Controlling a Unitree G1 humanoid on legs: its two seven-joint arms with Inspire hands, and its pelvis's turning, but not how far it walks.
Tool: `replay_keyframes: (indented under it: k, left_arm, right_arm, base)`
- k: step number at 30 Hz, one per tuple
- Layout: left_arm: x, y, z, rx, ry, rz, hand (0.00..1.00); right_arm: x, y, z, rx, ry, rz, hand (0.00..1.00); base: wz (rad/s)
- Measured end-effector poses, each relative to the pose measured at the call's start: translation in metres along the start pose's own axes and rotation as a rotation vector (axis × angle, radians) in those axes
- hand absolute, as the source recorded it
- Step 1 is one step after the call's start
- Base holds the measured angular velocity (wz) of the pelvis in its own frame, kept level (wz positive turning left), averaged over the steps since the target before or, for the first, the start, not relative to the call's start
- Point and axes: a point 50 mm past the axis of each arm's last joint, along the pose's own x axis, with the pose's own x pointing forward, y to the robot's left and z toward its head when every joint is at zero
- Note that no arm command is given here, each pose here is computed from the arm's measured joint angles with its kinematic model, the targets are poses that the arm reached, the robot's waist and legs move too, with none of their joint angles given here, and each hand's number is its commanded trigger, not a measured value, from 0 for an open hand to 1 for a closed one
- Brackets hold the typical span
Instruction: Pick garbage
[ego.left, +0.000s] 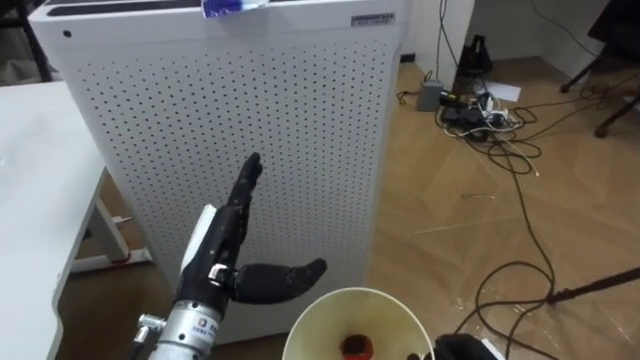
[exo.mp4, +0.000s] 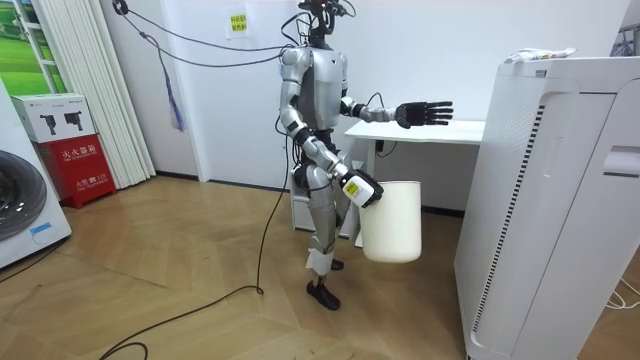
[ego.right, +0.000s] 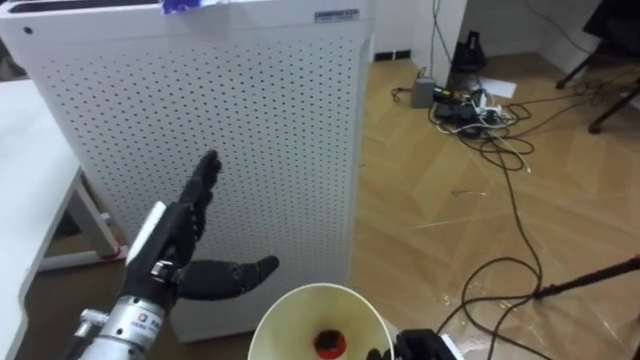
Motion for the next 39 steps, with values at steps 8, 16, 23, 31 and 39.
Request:
replay_keyframes:
  k: [8, 16, 23, 31, 39]
  left_arm:
    - [-0.011, 0.011, -0.001, -0.012, 0.005, 0.075, 0.0]
    - [-0.011, 0.012, 0.003, -0.028, -0.036, 0.089, 0.0]
    - [-0.012, 0.019, 0.008, -0.027, -0.087, 0.151, 0.0]
    - [-0.005, 0.021, 0.018, 0.055, -0.153, 0.195, 0.0]
    - [-0.01, 0.025, 0.03, 0.167, -0.249, 0.286, 0.0]
  right_arm:
    - [-0.003, -0.002, -0.004, -0.034, 0.015, 0.021, 1.0]
    - [-0.007, -0.013, -0.008, -0.046, 0.029, -0.02, 1.0]
    - [-0.016, -0.014, -0.023, -0.039, 0.074, -0.033, 1.0]
    - [-0.016, -0.022, -0.02, -0.034, 0.065, -0.092, 1.0]
    - [-0.013, -0.019, -0.012, -0.046, 0.025, -0.089, 1.0]
  base:
    - [-0.2]
    - [0.08]
    - [-0.19]
    - [0.07]
    - [0.5]
